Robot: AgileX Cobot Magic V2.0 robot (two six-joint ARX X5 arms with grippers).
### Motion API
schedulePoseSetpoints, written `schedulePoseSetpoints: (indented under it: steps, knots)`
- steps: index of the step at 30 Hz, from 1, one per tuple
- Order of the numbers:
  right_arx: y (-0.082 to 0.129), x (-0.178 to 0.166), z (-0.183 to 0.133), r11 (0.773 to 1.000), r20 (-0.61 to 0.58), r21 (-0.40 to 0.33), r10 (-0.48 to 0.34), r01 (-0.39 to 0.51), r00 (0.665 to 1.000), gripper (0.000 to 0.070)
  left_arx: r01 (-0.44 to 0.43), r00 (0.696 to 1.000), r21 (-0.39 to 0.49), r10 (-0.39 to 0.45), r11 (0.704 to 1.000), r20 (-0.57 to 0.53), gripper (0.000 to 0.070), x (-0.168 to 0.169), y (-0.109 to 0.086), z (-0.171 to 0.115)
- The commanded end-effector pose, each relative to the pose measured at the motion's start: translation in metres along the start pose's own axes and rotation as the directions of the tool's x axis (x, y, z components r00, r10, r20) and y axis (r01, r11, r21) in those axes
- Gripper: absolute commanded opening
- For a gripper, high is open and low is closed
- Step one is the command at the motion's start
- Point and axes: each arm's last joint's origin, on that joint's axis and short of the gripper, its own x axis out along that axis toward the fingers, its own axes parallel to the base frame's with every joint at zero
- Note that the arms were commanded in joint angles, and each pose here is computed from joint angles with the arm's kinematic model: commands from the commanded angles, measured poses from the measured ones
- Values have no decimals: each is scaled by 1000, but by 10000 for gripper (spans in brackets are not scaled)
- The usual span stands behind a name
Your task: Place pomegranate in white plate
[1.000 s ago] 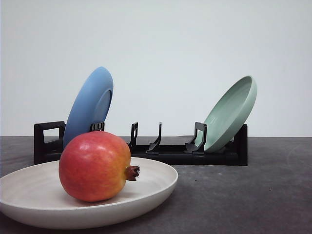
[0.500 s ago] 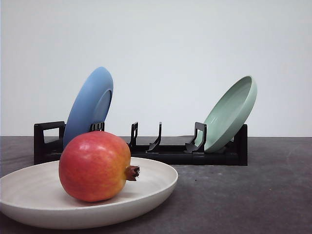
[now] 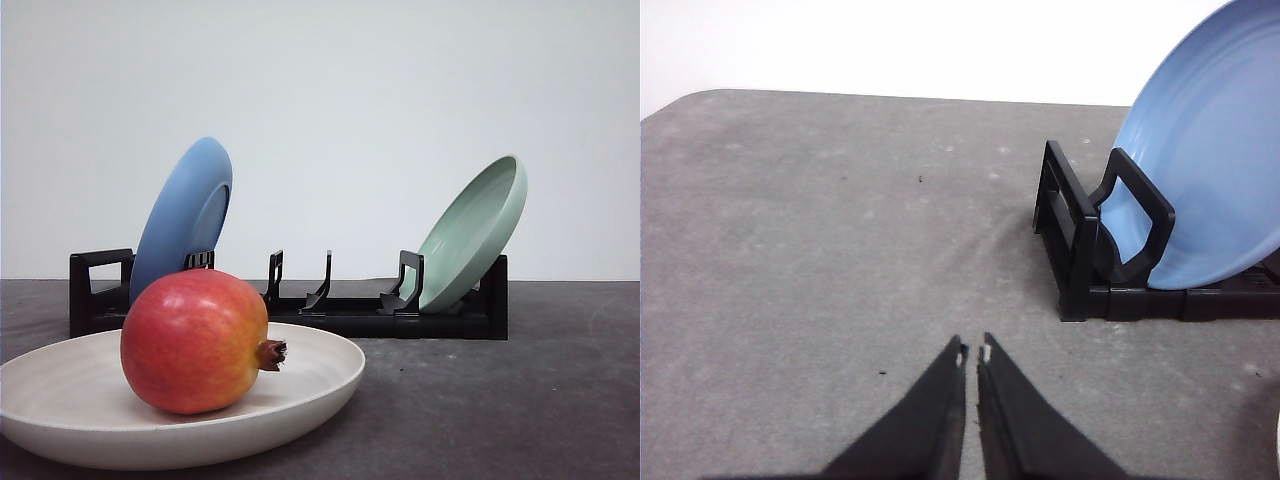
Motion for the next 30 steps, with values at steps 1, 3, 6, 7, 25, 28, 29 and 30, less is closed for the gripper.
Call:
schedulePoseSetpoints:
  steps: [1, 3, 6, 7, 25, 28, 29, 30]
  knots:
    - [0, 1, -1, 1000, 6, -4, -2, 2, 1000, 16, -1, 1000, 10, 1, 1000, -13, 0, 1, 0, -4]
    - [0, 1, -1, 1000, 6, -4, -2, 2, 1000, 16, -1, 1000, 10, 1, 1000, -13, 0, 1, 0, -4]
    - [0, 1, -1, 1000, 6, -4, -2, 2, 1000, 16, -1, 1000, 10, 1, 1000, -13, 0, 1, 0, -4]
    - [0, 1, -1, 1000, 6, -4, -2, 2, 1000, 16, -1, 1000, 10, 1, 1000, -13, 0, 1, 0, -4]
    - [0, 1, -1, 1000, 6, -4, -2, 2, 1000, 16, -1, 1000, 10, 1, 1000, -13, 0, 1, 0, -4]
    - [0, 1, -1, 1000, 6, -4, -2, 2, 1000, 16, -1, 1000, 10, 1, 1000, -13, 0, 1, 0, -4]
    - [0, 1, -1, 1000, 6, -4, -2, 2, 1000, 16, -1, 1000, 10, 1, 1000, -13, 0, 1, 0, -4]
    - [0, 1, -1, 1000, 6, -4, -2, 2, 1000, 16, -1, 1000, 10, 2, 1000, -13, 0, 1, 0, -4]
